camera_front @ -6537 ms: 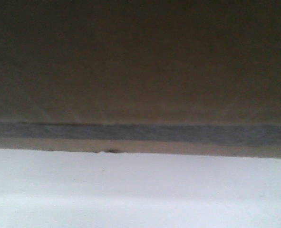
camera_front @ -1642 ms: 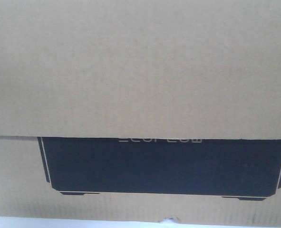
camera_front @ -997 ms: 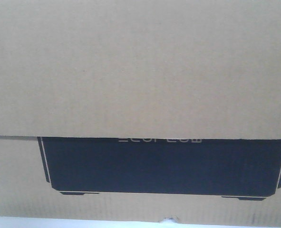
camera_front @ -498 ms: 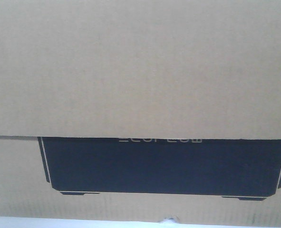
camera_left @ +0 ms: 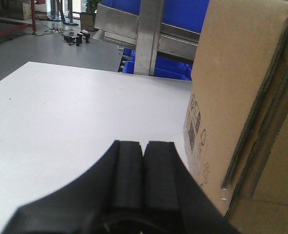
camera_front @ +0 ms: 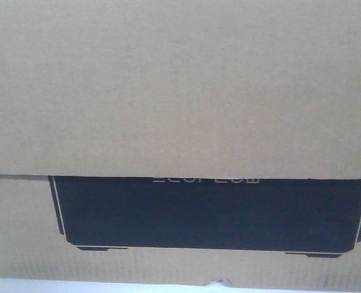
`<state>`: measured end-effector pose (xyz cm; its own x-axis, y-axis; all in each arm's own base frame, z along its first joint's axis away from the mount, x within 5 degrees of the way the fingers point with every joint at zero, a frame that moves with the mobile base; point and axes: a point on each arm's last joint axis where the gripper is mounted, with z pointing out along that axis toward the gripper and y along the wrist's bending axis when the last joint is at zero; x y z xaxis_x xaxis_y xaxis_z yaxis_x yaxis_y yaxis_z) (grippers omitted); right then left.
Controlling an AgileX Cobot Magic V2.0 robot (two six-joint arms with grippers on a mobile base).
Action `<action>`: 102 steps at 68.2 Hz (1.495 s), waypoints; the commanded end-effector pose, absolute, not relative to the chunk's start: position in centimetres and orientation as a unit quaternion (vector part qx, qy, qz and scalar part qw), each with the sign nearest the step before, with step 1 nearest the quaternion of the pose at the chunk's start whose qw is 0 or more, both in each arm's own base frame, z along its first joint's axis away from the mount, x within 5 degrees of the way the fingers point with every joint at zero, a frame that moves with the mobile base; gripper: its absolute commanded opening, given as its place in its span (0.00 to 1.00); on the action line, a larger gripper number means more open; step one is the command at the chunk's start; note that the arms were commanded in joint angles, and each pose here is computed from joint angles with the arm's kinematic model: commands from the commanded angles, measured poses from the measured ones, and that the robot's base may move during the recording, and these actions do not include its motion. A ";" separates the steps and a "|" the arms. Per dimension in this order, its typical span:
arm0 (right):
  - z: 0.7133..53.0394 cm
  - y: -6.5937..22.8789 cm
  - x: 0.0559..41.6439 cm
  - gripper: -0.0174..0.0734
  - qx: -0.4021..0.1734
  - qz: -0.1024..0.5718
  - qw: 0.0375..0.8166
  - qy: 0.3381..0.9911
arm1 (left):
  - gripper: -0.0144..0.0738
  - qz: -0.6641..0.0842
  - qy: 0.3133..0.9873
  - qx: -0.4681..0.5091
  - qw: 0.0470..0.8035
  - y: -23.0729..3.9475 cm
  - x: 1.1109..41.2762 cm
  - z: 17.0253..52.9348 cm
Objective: Grab box from left shelf to table start
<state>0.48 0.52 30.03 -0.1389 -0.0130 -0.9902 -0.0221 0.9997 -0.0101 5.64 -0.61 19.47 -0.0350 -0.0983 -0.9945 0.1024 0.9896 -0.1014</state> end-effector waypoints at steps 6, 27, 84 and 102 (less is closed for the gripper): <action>31.5 0.4 0.5 0.26 -0.010 -0.008 0.696 0.718 | 0.05 -0.075 0.676 0.003 0.734 -0.6 5.5 20.6; 25.6 0.1 3.9 0.26 0.025 0.015 0.700 0.713 | 0.05 -0.075 0.676 0.003 0.734 -0.6 5.5 20.6; 19.7 -0.2 5.6 0.26 0.035 0.011 0.711 0.702 | 0.05 -0.075 0.676 0.003 0.733 -0.6 5.5 20.5; 19.7 -0.2 5.6 0.26 0.035 0.011 0.711 0.702 | 0.05 -0.075 0.676 0.003 0.733 -0.6 5.5 20.5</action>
